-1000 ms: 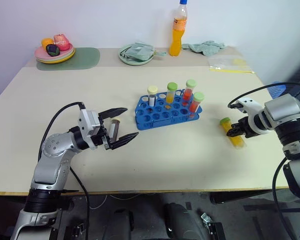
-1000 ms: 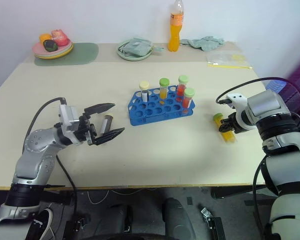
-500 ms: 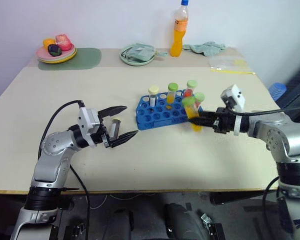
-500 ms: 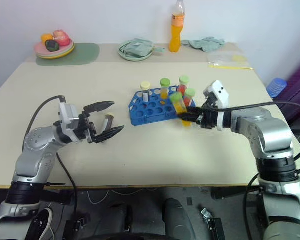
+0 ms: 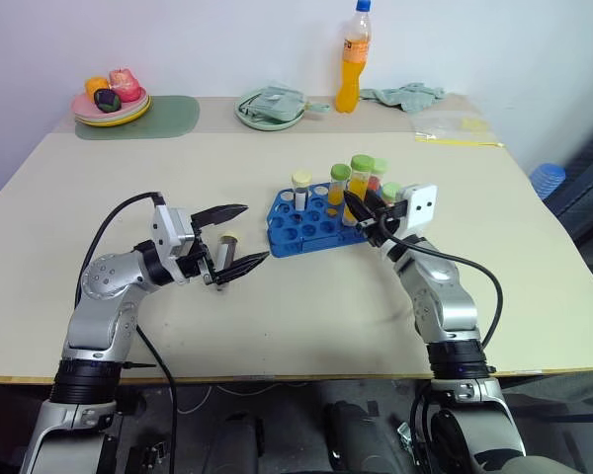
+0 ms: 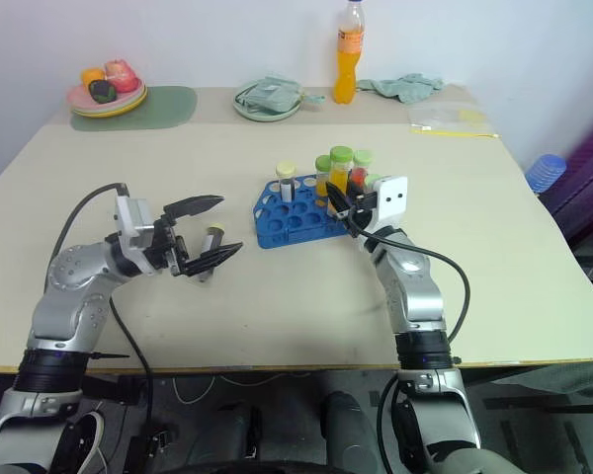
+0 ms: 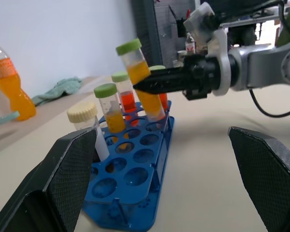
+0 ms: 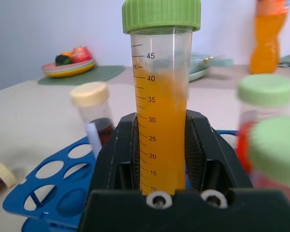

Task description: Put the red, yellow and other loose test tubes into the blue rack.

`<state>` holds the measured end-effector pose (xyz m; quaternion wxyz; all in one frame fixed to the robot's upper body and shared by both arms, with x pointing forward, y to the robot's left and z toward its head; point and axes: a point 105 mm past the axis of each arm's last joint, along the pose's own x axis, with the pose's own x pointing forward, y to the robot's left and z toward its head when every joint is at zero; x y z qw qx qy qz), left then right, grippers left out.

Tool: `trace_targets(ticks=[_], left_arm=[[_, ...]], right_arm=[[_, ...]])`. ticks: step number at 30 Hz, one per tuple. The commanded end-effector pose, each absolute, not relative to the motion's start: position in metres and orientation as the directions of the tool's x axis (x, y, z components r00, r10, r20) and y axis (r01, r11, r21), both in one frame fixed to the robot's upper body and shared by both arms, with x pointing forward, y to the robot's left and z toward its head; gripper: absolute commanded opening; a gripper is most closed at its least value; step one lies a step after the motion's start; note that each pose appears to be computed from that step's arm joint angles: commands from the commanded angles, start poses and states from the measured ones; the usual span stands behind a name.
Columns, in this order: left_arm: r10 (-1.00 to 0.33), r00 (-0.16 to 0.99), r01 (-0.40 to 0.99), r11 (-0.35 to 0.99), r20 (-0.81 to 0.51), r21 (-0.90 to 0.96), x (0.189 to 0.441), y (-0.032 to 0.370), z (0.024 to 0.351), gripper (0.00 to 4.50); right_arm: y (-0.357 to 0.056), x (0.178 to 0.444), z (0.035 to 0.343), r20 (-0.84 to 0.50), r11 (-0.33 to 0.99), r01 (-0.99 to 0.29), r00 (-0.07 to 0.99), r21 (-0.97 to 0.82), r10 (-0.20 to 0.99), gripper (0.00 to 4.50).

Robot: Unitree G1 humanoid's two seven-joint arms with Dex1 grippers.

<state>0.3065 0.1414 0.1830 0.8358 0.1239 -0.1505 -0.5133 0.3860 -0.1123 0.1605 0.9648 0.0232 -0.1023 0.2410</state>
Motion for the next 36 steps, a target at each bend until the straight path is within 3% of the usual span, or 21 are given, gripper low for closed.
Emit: trace_targets(ticks=[1,24,36], left_arm=[[-0.897,0.417,0.801,0.438,0.145,0.407,0.306,0.143,0.195,4.5],[-0.894,0.427,0.796,0.443,0.137,0.413,0.305,0.149,0.197,4.5],[-0.895,0.425,0.795,0.442,0.138,0.416,0.306,0.148,0.198,4.5]], right_arm=[[-0.109,0.386,0.17,0.268,0.887,-0.459,0.85,-0.044,0.453,0.77],[-0.097,0.387,0.15,0.275,0.897,-0.438,0.858,-0.051,0.434,0.77],[-0.115,0.391,0.149,0.264,0.917,-0.392,0.879,-0.072,0.396,0.77]])
